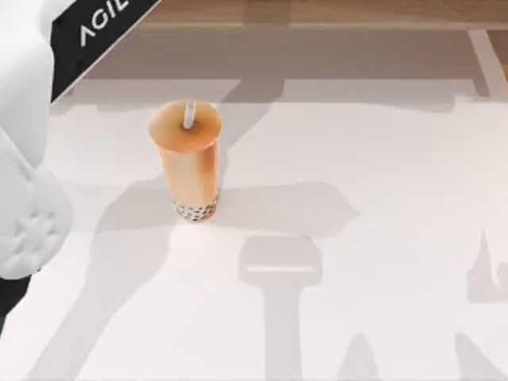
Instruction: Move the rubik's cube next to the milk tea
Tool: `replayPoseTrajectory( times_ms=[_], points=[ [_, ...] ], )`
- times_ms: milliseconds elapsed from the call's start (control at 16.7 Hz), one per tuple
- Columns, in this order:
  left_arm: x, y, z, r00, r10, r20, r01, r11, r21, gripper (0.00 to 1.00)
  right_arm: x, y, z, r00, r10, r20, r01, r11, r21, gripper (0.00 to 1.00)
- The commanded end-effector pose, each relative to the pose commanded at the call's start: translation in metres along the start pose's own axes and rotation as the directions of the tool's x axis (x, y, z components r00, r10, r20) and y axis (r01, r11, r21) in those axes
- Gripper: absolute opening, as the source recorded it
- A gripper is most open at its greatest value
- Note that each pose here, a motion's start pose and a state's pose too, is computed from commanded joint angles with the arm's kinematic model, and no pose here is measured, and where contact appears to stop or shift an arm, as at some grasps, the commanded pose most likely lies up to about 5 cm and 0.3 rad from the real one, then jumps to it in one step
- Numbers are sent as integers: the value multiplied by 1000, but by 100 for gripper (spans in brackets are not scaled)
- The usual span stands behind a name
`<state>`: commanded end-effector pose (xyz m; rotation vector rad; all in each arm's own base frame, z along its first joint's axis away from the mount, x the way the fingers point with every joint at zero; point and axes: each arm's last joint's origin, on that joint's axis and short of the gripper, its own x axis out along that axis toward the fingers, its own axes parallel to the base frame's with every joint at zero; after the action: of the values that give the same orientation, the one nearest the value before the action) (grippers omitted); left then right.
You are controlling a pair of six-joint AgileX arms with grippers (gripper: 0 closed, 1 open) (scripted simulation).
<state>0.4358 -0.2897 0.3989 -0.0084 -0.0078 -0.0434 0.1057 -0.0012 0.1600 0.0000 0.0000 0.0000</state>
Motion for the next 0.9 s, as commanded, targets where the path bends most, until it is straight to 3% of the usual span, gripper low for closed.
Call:
replayPoseTrajectory(
  times_ms=[300, 600, 720, 900],
  points=[
    [-36, 25, 39, 988, -145, -52, 145, 989, -15, 0, 0, 0, 0, 1000, 0, 0, 0, 1000, 0, 100],
    [-72, 62, 41, 918, -288, -271, 295, 955, -16, 0, 0, 0, 0, 1000, 0, 0, 0, 1000, 0, 100],
    [-75, 81, 21, 862, -293, -413, 312, 950, -21, 0, 0, 0, 0, 1000, 0, 0, 0, 1000, 0, 100],
    [-61, 121, -30, 728, -216, -651, 257, 966, -32, 0, 0, 0, 0, 1000, 0, 0, 0, 1000, 0, 100]
  ],
)
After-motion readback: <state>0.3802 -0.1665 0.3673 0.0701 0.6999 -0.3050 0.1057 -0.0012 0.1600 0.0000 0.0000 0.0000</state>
